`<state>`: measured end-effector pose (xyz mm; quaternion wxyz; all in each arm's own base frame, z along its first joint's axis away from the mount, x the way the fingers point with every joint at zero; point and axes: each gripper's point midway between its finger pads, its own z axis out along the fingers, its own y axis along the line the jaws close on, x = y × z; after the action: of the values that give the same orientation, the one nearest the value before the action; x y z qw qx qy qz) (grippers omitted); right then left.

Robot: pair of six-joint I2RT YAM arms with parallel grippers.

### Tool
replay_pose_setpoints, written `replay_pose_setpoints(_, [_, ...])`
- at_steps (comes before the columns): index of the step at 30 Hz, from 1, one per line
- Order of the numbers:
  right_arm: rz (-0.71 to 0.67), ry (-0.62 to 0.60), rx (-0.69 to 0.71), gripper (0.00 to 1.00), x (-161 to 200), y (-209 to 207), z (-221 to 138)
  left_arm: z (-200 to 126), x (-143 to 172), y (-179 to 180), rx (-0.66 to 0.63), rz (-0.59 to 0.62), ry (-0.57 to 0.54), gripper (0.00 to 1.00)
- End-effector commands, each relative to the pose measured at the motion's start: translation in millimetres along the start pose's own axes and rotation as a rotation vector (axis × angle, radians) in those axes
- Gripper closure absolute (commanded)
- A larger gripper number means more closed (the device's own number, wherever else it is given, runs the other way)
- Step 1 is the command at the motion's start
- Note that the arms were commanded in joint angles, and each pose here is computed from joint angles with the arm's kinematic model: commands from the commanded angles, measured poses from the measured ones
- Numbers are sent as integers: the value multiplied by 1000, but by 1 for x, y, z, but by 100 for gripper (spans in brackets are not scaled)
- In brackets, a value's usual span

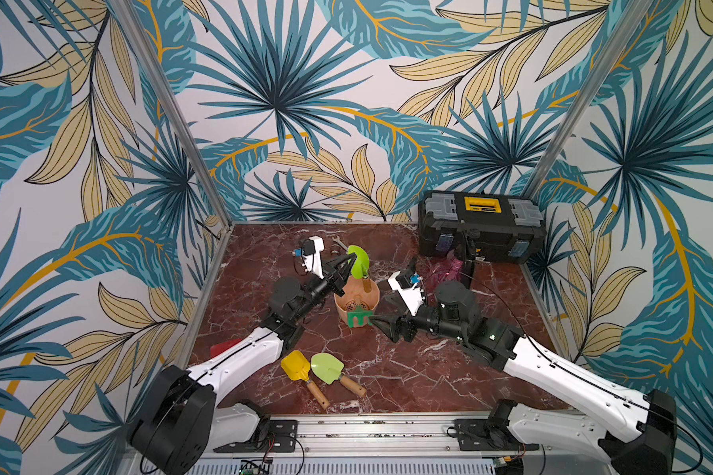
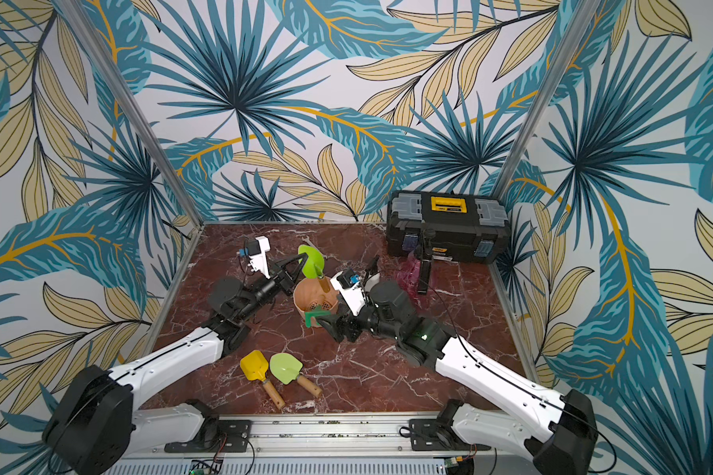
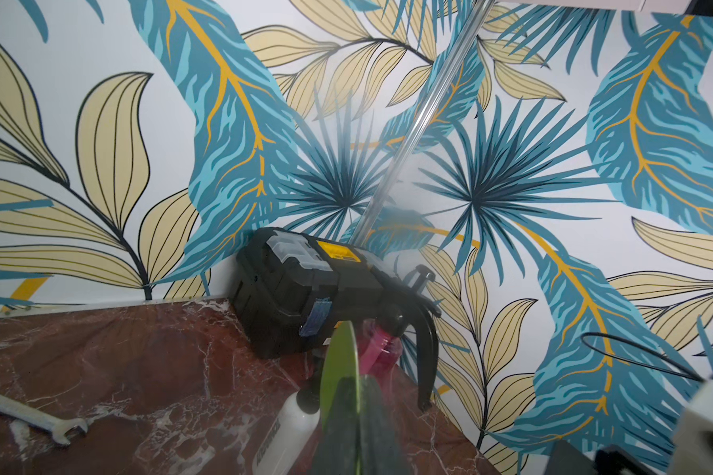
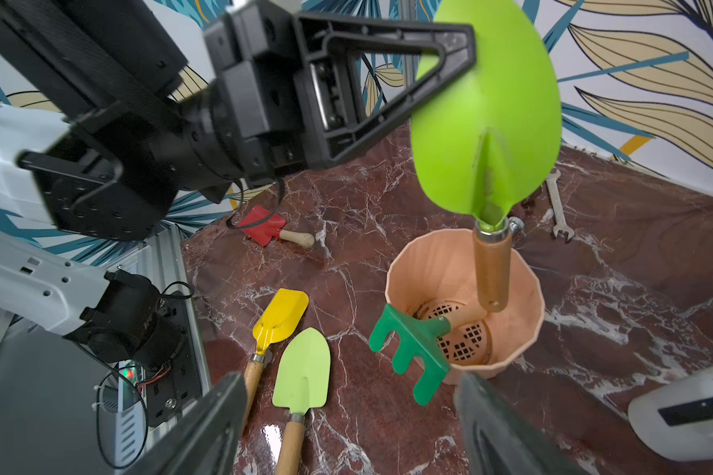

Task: Organize the gardening tools
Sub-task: Place the gardening tool in the container.

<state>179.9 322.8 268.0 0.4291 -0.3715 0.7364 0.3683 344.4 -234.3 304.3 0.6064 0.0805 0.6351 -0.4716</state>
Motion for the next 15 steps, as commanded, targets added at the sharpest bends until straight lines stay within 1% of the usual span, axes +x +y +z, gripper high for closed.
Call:
replay_pose_setpoints(1, [46, -19, -7, 16, 5, 0, -3, 1, -8, 1, 34, 46, -71, 100])
replay_pose_setpoints(5, [62, -8, -4, 17, 12, -1, -2, 5, 22, 24, -13, 34, -8, 100])
replay_pose_setpoints(10, [75, 7, 1, 17, 18, -3, 0, 11, 57, 49, -56, -12, 60, 100])
replay_pose_setpoints(15, [88, 12, 7, 18, 21, -4, 0, 16, 77, 66, -87, -42, 97, 100])
